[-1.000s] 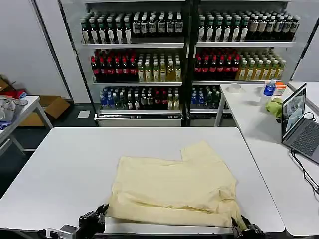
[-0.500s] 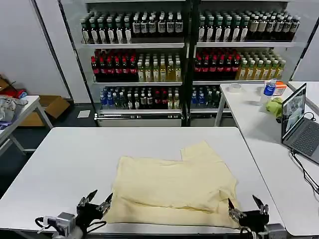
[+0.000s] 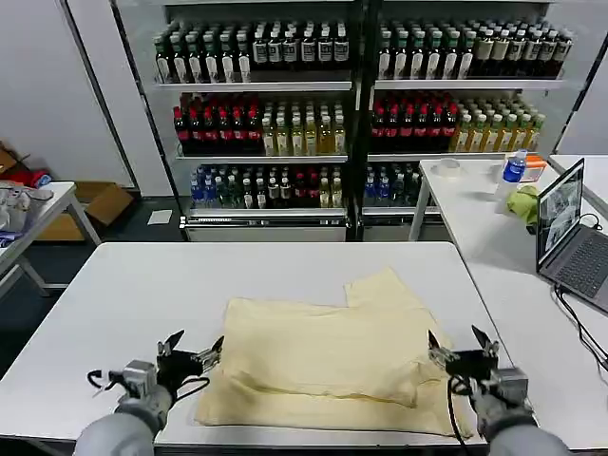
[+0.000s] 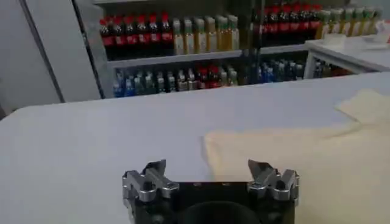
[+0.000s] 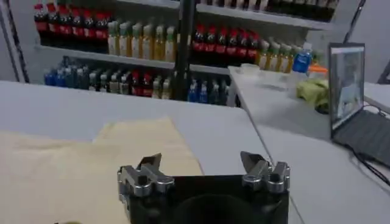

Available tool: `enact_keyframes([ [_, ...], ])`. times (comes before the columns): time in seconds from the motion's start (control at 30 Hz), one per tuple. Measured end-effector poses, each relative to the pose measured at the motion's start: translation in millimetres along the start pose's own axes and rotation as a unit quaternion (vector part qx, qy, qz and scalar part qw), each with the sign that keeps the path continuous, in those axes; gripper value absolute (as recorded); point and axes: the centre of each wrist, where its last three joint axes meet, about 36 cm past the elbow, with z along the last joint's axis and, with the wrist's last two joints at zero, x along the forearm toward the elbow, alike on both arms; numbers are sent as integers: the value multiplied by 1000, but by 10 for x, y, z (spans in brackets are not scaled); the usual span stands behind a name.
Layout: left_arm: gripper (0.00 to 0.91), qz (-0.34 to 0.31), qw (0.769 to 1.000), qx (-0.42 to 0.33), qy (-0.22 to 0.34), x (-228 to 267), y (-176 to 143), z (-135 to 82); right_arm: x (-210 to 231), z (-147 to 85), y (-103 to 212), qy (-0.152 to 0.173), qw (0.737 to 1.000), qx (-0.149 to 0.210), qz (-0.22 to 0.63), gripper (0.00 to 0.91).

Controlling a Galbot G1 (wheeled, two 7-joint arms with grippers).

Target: Fold and organize the clothes.

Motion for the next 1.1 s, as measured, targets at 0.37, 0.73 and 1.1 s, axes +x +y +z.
enact_keyframes([
  [0.37,907,12,1000,-6,11,-614,-75,-195,-826,-177,100,11,1000,-17,2,907],
  [0.73,907,14,999,-2,32,-1168,-129,-328,-1493,-303,172,42,998,-44,3,907],
  [1.1,907,11,998,0,54,-1440,-171,-289,-1947,-346,338,73,995,-66,-4,907],
])
